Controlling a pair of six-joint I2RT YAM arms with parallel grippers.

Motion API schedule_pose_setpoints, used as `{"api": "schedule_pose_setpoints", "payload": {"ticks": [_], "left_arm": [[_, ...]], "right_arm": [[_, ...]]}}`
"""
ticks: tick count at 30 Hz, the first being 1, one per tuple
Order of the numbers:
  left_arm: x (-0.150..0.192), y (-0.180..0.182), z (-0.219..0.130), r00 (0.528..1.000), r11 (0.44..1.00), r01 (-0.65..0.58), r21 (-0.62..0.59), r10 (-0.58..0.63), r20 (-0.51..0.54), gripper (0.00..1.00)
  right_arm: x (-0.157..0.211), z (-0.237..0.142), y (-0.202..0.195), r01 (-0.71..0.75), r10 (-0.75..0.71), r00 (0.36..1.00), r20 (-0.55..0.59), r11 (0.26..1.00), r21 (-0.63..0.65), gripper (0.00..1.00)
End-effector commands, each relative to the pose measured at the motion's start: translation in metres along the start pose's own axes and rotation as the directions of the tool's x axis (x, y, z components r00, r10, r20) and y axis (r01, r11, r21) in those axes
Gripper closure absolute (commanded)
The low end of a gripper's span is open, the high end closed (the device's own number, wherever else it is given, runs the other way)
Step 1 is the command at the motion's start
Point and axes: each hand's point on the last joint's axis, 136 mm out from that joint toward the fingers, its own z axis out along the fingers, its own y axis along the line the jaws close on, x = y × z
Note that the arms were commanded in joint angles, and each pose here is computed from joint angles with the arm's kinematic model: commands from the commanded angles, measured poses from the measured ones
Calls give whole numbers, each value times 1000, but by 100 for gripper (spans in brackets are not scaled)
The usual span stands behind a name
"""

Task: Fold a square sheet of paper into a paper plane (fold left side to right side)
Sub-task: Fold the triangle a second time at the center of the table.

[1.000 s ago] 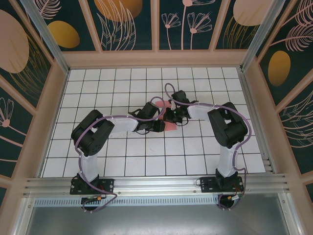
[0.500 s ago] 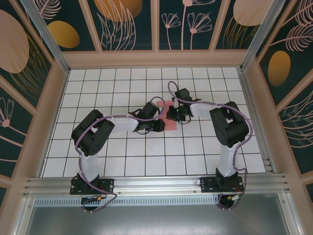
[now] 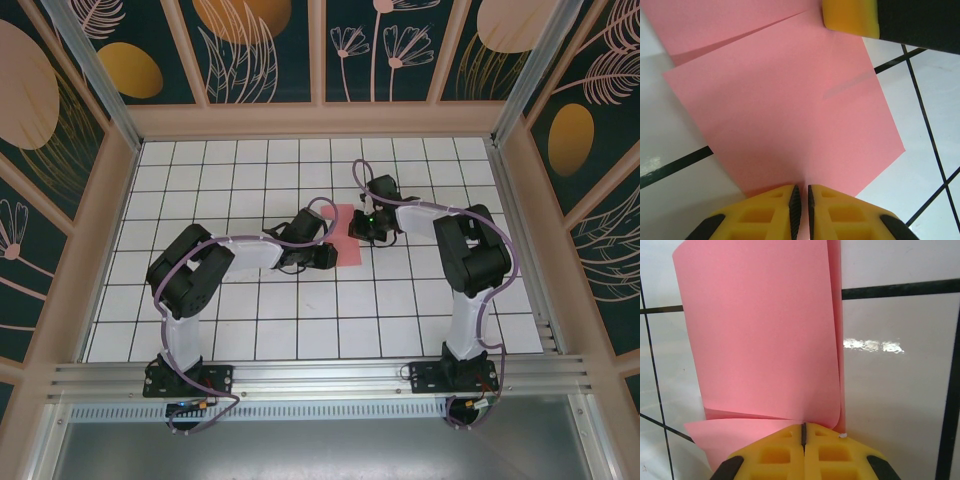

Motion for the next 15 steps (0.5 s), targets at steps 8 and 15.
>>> {"api": "schedule_pose_setpoints", "payload": {"ticks": [8,15], "left_arm": [[58,55,11,983,982,24,-187,-57,-173,81],[53,51,11,985,983,22,-181,-53,-164,81]], "right_arm": [[-29,-36,-5,11,-14,995,103,1000,29,93],[5,-22,25,33,-31,999,45,999,-40,93]]}}
